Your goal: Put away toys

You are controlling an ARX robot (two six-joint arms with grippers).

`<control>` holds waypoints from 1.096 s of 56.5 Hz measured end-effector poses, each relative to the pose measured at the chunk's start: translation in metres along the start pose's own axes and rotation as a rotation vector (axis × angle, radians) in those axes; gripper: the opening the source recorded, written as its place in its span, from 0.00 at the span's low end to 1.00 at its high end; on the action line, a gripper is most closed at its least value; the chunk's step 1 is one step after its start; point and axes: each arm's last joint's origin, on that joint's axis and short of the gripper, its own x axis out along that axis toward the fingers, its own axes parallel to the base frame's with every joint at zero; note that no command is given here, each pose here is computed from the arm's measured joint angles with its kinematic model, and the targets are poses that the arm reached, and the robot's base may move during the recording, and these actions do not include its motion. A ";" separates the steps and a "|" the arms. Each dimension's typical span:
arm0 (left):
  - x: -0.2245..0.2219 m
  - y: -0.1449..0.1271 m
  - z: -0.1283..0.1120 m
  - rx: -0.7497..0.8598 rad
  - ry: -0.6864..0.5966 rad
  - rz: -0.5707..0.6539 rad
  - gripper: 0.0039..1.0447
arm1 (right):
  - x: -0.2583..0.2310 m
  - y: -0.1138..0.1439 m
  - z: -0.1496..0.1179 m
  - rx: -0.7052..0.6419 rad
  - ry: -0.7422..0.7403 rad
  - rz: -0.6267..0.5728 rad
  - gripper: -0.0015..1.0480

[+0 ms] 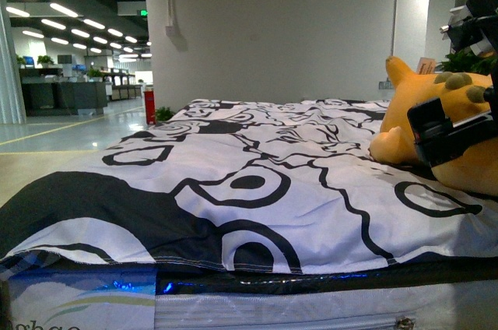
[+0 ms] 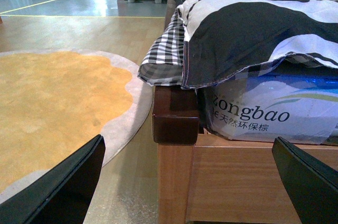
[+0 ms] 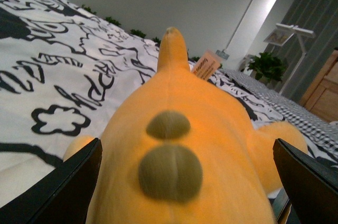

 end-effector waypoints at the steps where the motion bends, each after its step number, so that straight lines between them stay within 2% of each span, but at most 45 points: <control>1: 0.000 0.000 0.000 0.000 0.000 0.000 0.94 | -0.002 0.000 -0.002 0.004 0.010 0.006 0.94; 11: 0.000 0.000 0.000 0.000 0.000 0.000 0.94 | -0.011 -0.002 -0.013 0.030 0.081 0.044 0.94; 35: 0.000 0.000 0.000 0.000 0.000 0.000 0.94 | -0.018 0.009 -0.004 0.070 0.084 0.062 0.92; 47: 0.000 0.000 0.000 0.000 0.000 0.000 0.94 | -0.019 0.013 -0.001 0.075 0.077 0.056 0.63; 54: 0.000 0.000 0.000 0.000 0.000 0.000 0.94 | -0.019 0.013 0.001 0.077 0.059 0.053 0.39; 62: 0.000 0.000 0.000 0.000 0.000 0.000 0.94 | -0.019 0.013 0.002 0.079 0.051 0.054 0.19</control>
